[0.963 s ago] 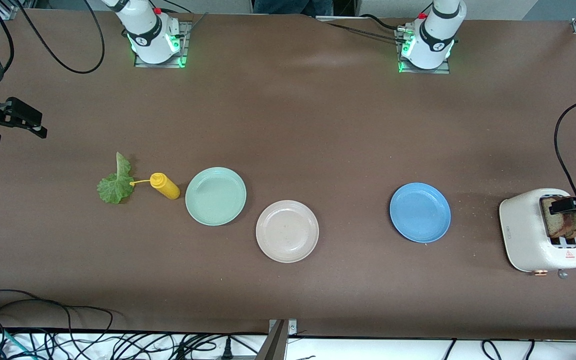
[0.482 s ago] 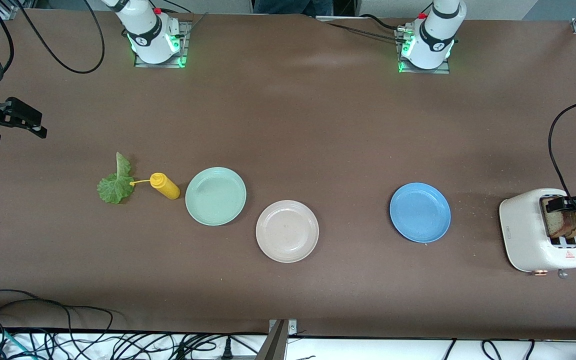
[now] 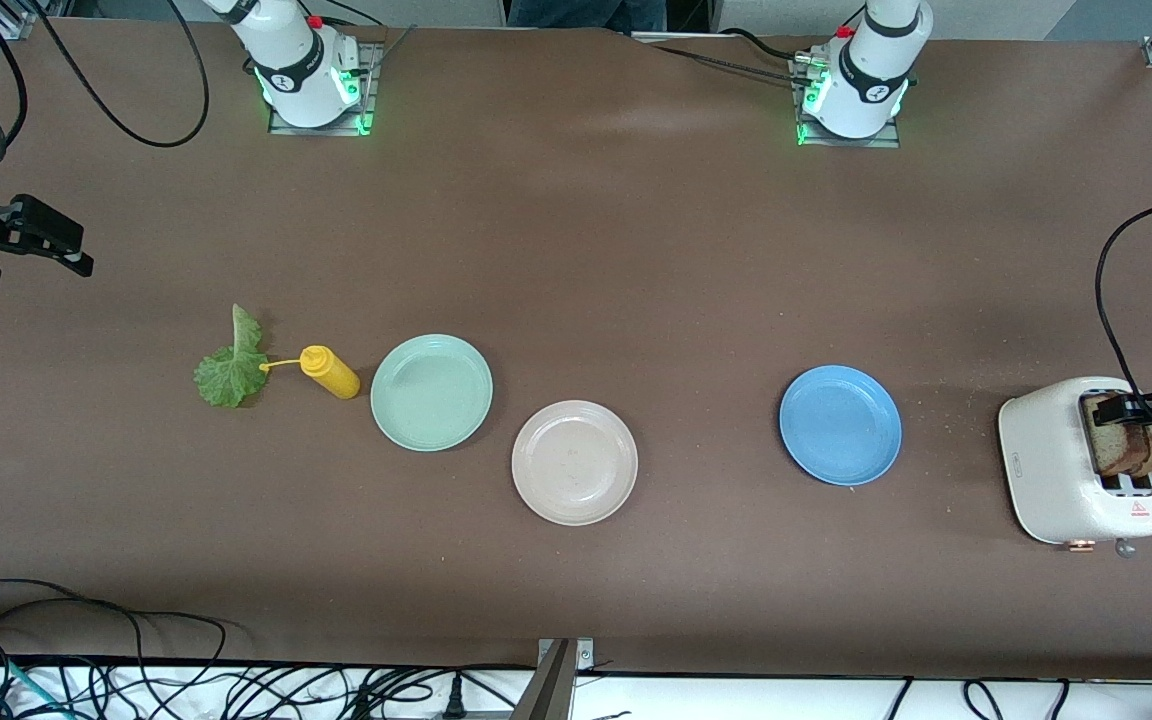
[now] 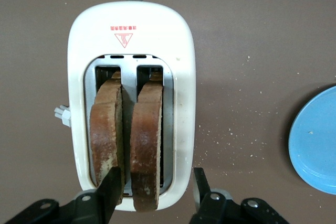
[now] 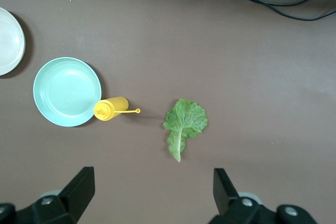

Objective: Make sandwich on beige plate with both arms
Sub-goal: 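Lower the left gripper onto a toast slice in the toaster, then lift the toast slice out and carry it to the beige plate, then lower the toast onto the beige plate and open the left gripper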

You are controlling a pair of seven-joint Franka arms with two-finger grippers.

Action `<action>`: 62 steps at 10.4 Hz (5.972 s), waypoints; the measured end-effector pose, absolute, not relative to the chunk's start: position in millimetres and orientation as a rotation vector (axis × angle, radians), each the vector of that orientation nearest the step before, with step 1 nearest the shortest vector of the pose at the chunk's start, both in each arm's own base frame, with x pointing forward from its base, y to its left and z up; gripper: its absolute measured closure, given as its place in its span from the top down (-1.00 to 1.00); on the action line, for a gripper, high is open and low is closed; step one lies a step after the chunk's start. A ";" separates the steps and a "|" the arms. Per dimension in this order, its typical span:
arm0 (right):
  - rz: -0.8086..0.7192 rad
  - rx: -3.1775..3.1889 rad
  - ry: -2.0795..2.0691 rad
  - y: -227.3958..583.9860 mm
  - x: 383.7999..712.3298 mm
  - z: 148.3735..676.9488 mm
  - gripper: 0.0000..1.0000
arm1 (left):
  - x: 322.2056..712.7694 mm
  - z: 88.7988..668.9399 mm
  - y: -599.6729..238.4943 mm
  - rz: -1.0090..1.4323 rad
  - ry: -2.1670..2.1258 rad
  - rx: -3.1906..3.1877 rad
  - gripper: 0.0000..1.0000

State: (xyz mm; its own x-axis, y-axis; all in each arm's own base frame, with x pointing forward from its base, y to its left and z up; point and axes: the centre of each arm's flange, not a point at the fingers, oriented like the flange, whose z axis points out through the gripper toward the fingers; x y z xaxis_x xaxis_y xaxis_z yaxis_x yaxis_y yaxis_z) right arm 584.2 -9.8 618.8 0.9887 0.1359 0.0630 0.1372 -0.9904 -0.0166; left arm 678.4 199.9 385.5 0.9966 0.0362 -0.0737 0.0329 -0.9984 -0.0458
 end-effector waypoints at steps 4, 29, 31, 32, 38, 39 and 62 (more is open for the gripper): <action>-0.096 -3.112 -0.214 -9.7 584.2 618.8 1.00 | 681.1 389.9 198.2 0.092 -0.048 -3.093 0.27; -0.097 -3.111 -0.212 -10.2 584.3 618.7 1.00 | 691.1 494.8 0.2 0.132 -0.357 -3.170 -0.84; -0.097 -3.111 -0.215 -9.3 584.3 618.9 1.00 | 690.6 485.6 -79.1 0.205 -0.583 -3.233 -0.84; -0.097 -3.111 -0.217 -8.5 584.4 618.9 1.00 | 692.2 477.4 -114.5 0.223 -0.670 -3.261 -0.84; -0.099 -3.112 -0.208 -11.6 584.3 619.4 1.00 | 703.8 375.1 -298.3 0.180 -1.093 -3.459 -0.84; -0.099 -3.111 -0.210 -11.0 584.3 619.4 1.00 | 699.7 360.4 -322.6 0.170 -1.133 -3.480 -0.84; -0.100 -3.111 -0.215 -9.3 584.3 619.7 1.00 | 646.9 242.5 -427.7 0.219 -1.009 -3.453 1.00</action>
State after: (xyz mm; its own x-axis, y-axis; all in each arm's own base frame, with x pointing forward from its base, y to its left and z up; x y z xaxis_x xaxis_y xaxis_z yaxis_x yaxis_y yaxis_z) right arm 584.3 -9.3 619.7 0.9885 0.1365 0.0651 0.1379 -0.9903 -0.0173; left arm 646.9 -427.7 242.5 0.8446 0.4811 -0.2349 0.5352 -0.7467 0.3950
